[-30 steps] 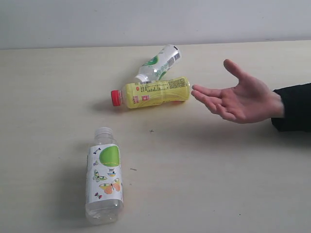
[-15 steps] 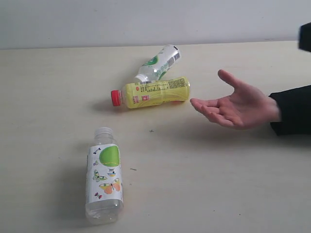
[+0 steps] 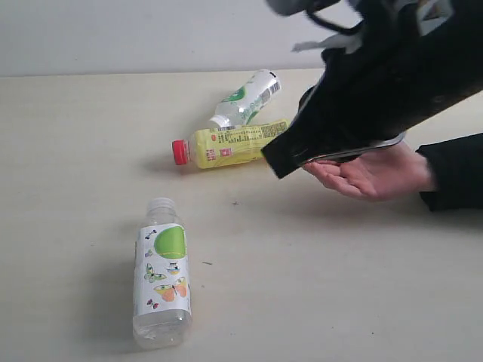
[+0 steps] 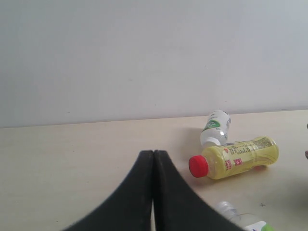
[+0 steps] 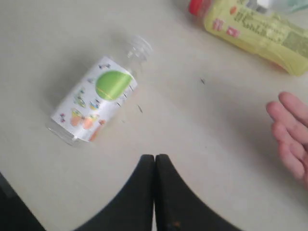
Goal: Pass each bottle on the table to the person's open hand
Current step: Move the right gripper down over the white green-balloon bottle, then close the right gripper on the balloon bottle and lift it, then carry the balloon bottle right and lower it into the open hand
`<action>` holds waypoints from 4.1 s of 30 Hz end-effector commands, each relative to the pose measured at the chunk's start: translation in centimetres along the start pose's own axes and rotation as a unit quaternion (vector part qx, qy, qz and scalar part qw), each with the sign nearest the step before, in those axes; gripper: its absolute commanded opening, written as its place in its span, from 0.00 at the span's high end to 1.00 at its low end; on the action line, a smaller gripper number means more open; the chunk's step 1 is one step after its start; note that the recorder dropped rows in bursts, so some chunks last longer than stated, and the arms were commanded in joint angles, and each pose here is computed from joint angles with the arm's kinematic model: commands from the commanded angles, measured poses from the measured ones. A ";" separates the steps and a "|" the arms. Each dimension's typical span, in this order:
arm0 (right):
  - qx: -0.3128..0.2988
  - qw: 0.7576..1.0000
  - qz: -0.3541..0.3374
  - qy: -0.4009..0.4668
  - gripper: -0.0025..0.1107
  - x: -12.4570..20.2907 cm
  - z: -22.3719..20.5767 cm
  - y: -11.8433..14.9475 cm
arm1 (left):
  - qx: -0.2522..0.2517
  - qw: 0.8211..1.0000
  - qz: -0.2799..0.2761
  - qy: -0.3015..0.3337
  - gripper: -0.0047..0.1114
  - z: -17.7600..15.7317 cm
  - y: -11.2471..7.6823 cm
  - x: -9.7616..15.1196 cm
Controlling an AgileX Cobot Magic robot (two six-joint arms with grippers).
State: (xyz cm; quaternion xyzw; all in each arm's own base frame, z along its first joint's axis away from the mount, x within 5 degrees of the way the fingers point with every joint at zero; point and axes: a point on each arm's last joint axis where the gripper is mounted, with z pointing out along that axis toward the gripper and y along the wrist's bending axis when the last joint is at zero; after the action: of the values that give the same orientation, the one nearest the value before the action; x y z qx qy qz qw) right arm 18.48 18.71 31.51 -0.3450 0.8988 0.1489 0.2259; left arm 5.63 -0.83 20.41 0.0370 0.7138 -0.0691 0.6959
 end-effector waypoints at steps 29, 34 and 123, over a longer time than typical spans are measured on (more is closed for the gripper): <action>-0.056 0.988 0.046 0.137 0.62 -2.7 13.8 5.8 | 0.000 1.000 -0.002 -0.004 0.96 0.0 0.0 0.0; -0.047 0.987 0.061 0.139 0.42 -2.7 14.5 5.7 | 0.000 1.000 -0.002 -0.004 0.96 0.0 0.0 0.0; 0.066 0.992 0.104 0.028 0.98 -3.8 1.6 -0.6 | 0.000 1.000 -0.002 -0.004 0.96 0.0 0.0 0.0</action>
State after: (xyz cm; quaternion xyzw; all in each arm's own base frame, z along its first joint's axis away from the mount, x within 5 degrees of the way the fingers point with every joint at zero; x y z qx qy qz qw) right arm 21.51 24.02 29.70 -0.2682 0.9376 0.1180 0.1874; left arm 5.63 -0.83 20.41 0.0370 0.7138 -0.0691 0.6959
